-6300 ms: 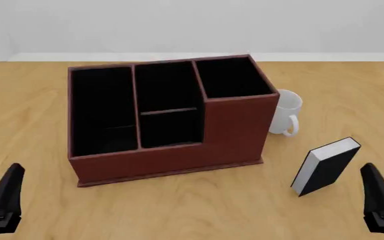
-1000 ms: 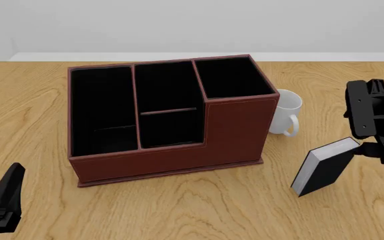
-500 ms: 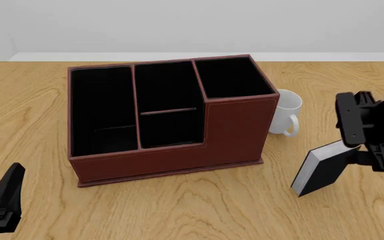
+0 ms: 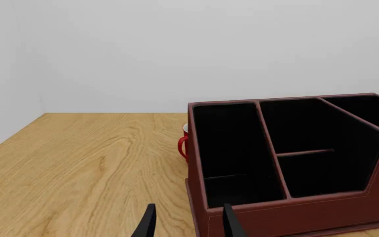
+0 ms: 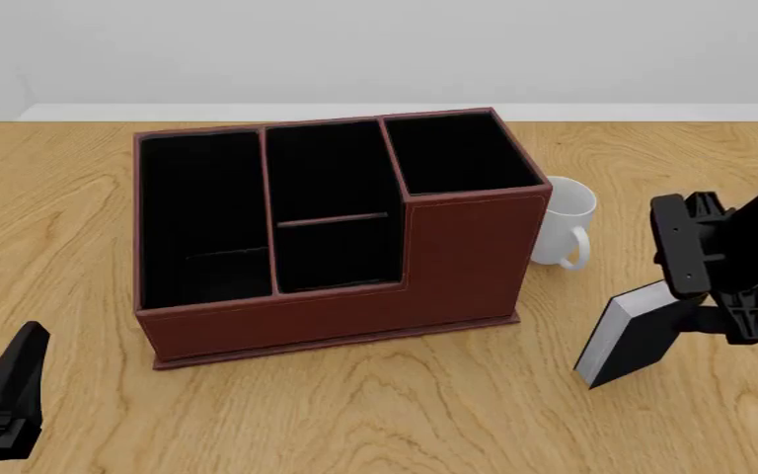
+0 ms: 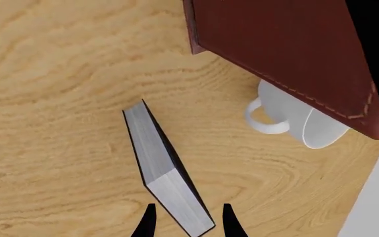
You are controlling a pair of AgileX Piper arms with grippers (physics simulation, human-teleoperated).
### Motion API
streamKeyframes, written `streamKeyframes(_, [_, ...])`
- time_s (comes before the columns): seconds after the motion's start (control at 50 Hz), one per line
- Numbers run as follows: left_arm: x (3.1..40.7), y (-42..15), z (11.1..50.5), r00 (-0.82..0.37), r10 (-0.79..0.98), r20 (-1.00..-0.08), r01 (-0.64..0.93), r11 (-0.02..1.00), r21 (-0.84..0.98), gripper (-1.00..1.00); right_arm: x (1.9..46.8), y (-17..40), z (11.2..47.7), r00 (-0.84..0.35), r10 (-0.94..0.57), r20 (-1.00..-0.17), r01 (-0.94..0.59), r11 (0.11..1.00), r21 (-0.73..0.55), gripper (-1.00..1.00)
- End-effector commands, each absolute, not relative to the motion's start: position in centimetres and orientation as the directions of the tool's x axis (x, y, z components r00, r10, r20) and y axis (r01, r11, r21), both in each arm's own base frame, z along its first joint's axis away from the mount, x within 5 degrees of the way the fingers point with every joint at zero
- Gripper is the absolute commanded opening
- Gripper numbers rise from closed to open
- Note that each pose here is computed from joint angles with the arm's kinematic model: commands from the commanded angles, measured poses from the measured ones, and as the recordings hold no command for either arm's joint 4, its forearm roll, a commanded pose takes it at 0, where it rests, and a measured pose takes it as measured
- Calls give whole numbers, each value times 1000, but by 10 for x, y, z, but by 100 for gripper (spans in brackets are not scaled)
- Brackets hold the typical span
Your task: Pick up the book and place it in the right compartment of the caddy.
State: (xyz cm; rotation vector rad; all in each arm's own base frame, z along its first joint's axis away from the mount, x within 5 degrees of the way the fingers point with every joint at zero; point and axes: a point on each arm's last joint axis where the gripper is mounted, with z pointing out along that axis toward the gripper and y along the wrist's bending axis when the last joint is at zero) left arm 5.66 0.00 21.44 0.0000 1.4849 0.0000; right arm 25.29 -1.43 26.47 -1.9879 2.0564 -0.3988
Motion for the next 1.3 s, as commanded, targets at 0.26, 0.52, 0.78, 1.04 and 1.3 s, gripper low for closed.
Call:
streamKeyframes(0.26, [57, 0, 214, 86, 0, -996, 0, 1000, 0, 100, 261, -8, 261, 0, -1000, 11, -935, -4, -355, 100])
streamKeyframes(0.52, [57, 0, 214, 86, 0, -996, 0, 1000, 0, 100, 264, 2, 248, 26, -1000, 7, -940, -27, -339, 100])
streamKeyframes(0.78, [57, 0, 214, 86, 0, -996, 0, 1000, 0, 100, 260, 30, 242, 61, -998, -20, -941, -51, -335, 100])
streamKeyframes(1.04, [57, 0, 214, 86, 0, -996, 0, 1000, 0, 100, 224, 76, 248, 133, -989, -67, -941, -105, -322, -100])
streamKeyframes(1.3, [57, 0, 214, 86, 0, -996, 0, 1000, 0, 100, 190, 89, 268, 173, -980, -102, -928, -128, -349, -100])
